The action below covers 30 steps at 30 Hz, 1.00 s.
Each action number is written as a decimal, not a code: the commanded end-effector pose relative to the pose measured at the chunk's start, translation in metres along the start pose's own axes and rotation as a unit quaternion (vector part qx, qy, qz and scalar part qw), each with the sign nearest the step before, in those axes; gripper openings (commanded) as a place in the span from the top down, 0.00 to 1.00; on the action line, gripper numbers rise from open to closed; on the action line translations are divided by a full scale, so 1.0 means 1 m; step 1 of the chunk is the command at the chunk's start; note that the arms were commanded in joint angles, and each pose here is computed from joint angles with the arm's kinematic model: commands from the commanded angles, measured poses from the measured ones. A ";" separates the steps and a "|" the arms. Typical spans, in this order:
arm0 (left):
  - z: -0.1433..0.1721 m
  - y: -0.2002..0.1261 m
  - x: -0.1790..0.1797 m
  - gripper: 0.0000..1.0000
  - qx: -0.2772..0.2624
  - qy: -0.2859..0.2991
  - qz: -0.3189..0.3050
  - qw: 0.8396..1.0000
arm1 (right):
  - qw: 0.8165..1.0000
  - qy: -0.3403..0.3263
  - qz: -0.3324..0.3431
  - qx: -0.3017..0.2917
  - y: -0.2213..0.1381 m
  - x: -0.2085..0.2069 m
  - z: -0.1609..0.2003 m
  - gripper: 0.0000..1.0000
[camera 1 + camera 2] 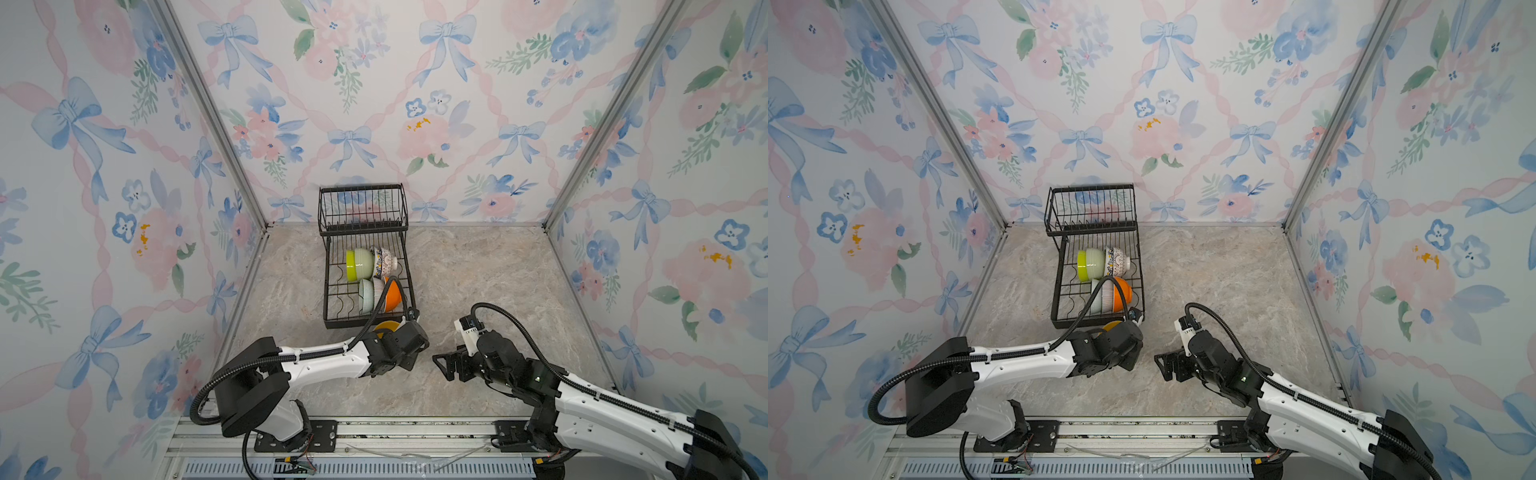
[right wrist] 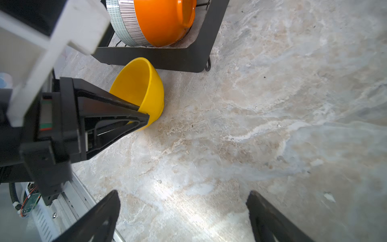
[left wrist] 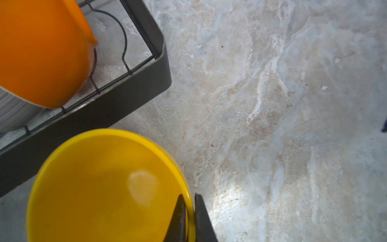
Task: Load bowls into a dish rack
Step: Pick up the bowl from the center of the table.
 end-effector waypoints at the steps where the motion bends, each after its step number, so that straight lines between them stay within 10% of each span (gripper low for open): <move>1: 0.003 -0.008 0.004 1.00 -0.001 -0.006 0.004 1.000 | 1.000 0.006 0.004 -0.013 0.001 -0.001 -0.007 0.04; 14: -0.017 -0.048 0.010 1.00 -0.041 -0.040 0.128 0.990 | 0.999 -0.019 -0.011 -0.025 0.006 0.011 -0.038 0.04; 30: -0.062 -0.112 0.095 1.00 -0.154 -0.167 0.284 0.931 | 0.998 -0.050 -0.036 -0.033 0.018 0.029 -0.080 0.04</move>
Point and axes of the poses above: each gripper's point midway between its finger pads, its own y axis out along the fingers, its own x axis along the line the jaws close on, z = x × y, the point moved 9 cm from there along -y, back along the fingers, and after that the axes turned 15 degrees about -y, right-handed, at the moved point
